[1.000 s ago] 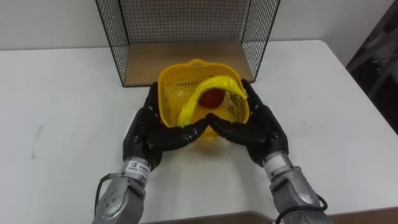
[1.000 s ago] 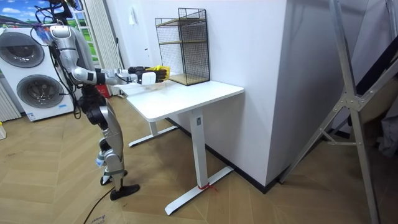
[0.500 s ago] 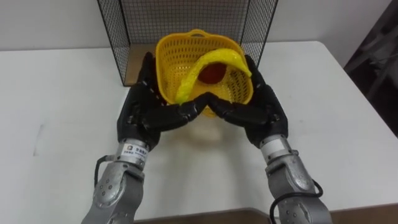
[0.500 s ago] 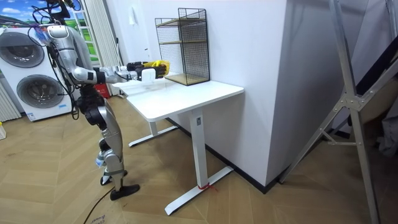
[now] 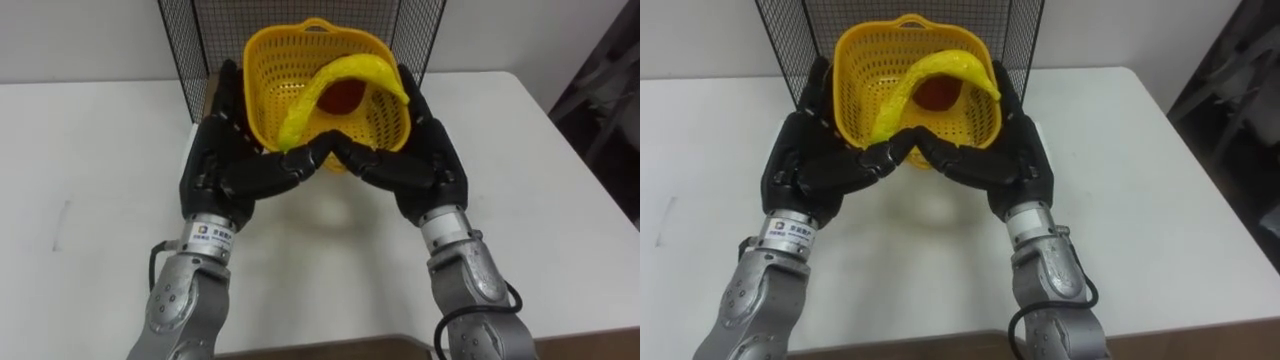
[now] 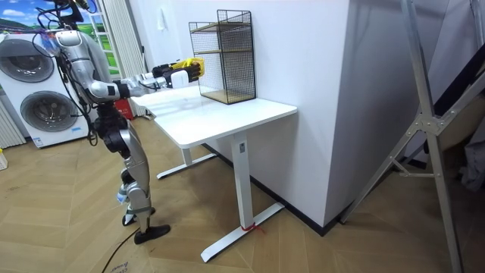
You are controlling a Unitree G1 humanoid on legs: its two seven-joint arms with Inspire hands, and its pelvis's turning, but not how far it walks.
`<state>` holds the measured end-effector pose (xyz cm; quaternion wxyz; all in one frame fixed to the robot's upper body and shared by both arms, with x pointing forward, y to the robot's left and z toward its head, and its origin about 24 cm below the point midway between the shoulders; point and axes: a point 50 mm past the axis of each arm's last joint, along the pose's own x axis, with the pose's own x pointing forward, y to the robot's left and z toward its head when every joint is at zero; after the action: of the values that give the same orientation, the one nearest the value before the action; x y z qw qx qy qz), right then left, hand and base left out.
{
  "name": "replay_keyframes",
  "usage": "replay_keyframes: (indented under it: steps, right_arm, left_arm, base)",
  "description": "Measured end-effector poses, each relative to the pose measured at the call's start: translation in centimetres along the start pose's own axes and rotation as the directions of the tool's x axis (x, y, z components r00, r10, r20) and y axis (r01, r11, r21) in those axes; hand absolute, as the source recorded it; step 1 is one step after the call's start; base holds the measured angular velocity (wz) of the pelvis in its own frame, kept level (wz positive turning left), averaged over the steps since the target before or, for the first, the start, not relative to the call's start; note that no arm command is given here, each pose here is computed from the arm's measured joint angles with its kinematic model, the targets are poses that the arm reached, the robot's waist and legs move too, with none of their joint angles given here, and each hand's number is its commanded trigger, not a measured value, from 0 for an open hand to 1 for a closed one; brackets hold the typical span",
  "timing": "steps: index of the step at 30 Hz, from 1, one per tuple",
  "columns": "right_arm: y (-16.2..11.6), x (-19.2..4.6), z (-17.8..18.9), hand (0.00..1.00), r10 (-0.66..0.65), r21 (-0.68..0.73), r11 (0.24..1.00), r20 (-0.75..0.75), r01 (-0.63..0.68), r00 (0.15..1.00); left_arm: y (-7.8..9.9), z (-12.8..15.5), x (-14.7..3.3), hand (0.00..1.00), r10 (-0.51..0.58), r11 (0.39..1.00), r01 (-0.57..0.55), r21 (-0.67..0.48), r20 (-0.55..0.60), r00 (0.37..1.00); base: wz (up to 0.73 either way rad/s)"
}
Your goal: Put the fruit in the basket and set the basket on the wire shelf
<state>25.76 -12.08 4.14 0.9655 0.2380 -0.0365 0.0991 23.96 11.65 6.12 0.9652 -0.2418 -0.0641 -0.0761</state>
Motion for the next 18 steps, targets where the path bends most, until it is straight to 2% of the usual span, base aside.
replay_keyframes:
  steps: [18]
  right_arm:
    - [-0.2, -0.6, -1.1, 0.0, -0.005, 0.01, 1.0, -0.052, 0.006, 0.999]
  left_arm:
    - [0.5, -0.4, -0.4, 0.0, 0.031, 0.999, -0.03, 0.013, -0.022, 0.999]
  base:
    - [-0.07]
